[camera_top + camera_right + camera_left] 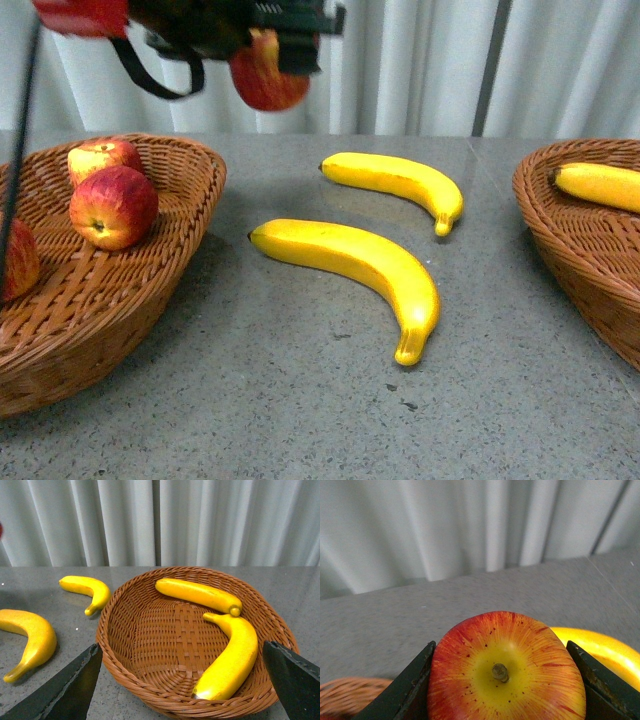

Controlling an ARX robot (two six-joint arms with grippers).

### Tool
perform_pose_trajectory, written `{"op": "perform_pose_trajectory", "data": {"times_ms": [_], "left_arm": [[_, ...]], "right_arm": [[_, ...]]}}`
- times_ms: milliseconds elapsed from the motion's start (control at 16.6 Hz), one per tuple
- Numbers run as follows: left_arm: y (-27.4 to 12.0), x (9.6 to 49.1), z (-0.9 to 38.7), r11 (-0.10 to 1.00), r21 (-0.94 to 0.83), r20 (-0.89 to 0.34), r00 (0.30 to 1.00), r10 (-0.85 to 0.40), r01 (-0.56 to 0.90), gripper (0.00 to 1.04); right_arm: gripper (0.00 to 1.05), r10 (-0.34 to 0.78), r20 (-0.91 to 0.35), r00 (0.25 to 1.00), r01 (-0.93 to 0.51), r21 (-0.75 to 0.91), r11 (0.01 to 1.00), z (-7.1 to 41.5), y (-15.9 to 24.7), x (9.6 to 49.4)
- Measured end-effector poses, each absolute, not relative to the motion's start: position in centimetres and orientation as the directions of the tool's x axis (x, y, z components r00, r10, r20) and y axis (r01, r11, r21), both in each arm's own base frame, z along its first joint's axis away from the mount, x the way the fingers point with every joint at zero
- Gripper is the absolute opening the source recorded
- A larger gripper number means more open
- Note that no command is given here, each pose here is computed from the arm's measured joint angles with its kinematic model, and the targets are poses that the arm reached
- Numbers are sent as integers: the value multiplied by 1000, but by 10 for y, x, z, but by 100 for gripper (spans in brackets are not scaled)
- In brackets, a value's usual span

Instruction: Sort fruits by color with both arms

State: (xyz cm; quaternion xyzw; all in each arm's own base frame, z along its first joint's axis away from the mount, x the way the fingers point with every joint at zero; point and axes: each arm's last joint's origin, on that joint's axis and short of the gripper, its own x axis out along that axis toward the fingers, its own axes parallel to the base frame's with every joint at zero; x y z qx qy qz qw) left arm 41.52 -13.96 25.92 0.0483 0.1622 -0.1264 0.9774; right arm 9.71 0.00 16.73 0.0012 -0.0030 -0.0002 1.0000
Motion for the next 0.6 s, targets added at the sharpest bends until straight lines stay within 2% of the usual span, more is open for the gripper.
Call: {"op": "perform_pose_trajectory", "data": {"times_ms": [120, 241, 421, 602], "left_arm": [[-108, 388, 280, 995, -50, -311, 946, -95, 83, 67], [-86, 359, 268, 991, -129, -358, 934, -11, -38, 67], [-85, 300, 257, 987, -148, -371, 929, 10, -70, 67], [-68, 291, 238, 979, -129, -404, 910, 95, -160, 67]], "right_arm": [[98, 0, 6, 1000, 0, 2, 1000, 167, 0, 97], [98, 0, 6, 1000, 0, 2, 1000, 167, 0, 97], [98, 0, 6, 1000, 0, 2, 1000, 167, 0, 97], [98, 0, 6, 1000, 0, 2, 1000, 167, 0, 97]]}}
